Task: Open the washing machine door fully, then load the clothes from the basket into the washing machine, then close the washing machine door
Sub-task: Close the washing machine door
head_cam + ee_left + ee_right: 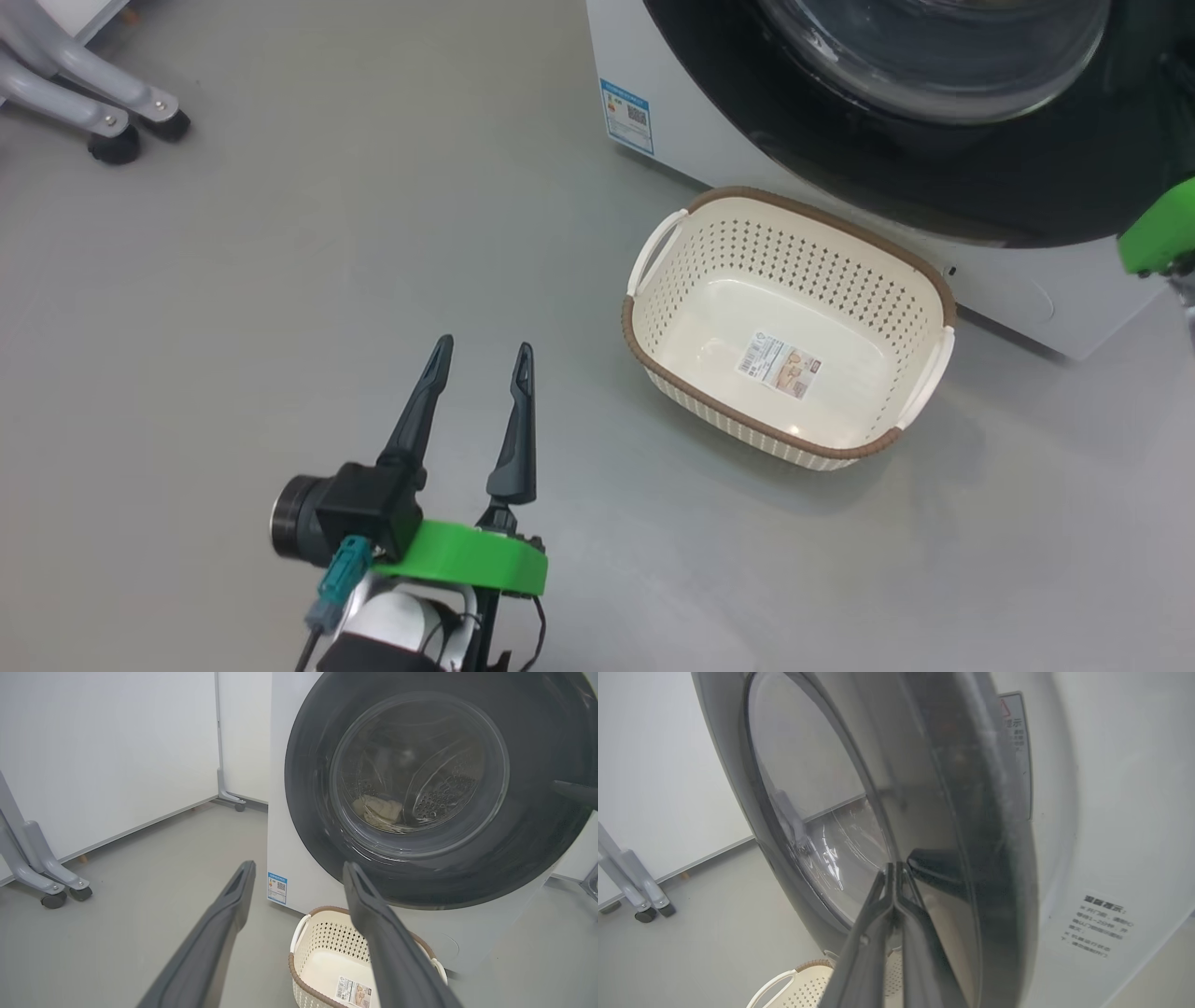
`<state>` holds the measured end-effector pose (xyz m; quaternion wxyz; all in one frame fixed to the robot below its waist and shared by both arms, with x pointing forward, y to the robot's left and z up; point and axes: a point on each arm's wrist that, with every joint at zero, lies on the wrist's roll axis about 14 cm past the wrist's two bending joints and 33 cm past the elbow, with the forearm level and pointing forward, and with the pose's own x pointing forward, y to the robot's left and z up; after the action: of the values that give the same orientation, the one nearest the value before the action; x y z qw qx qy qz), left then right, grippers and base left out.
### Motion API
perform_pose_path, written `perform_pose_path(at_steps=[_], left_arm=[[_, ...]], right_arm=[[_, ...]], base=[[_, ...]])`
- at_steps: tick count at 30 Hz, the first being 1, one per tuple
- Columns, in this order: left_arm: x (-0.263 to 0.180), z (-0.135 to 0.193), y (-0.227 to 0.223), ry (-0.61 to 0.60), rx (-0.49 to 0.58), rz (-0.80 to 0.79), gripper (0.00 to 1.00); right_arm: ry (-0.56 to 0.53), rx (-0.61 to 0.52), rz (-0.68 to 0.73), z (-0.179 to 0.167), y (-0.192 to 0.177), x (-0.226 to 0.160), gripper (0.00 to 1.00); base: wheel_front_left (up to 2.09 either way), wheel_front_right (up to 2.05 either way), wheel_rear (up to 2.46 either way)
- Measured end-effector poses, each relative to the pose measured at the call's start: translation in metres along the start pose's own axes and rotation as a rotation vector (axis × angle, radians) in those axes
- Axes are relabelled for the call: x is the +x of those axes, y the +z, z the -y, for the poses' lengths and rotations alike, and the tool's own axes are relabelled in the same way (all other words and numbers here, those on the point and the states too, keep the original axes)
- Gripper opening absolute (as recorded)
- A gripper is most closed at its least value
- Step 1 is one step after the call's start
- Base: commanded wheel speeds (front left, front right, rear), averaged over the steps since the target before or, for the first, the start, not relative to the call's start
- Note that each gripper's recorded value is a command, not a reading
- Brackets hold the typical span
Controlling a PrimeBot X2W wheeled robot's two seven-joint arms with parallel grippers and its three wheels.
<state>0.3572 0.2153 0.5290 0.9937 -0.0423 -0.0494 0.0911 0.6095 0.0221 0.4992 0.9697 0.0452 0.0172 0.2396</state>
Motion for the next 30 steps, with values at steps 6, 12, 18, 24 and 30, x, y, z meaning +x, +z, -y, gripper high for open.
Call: perform_pose_path(at_steps=[6,12,18,24,30], left_arm=[[0.003,0.0,0.0,0.008,0.001,0.001,1.0],[0.005,0.0,-0.003,0.02,-0.003,-0.008,1.0],[0.006,0.001,-0.004,0.027,0.0,-0.011,1.0],[0.006,0.001,-0.004,0.031,0.0,-0.009,1.0],[0.005,0.002,-0.001,0.025,-0.004,0.0,1.0]], right_arm=[[-0.025,0.004,0.007,0.011,0.004,0.014,0.0],[-0.052,0.011,-0.004,0.02,0.004,0.026,0.0],[-0.085,0.024,-0.006,0.032,0.003,0.034,0.0],[-0.09,0.017,-0.013,0.033,0.001,0.035,0.0],[-0.075,-0.013,-0.002,0.028,0.006,0.032,0.0]], base=[[0.0,0.0,0.0],[0.0,0.0,0.0],[0.0,0.0,0.0],[0.0,0.0,0.0],[0.0,0.0,0.0]])
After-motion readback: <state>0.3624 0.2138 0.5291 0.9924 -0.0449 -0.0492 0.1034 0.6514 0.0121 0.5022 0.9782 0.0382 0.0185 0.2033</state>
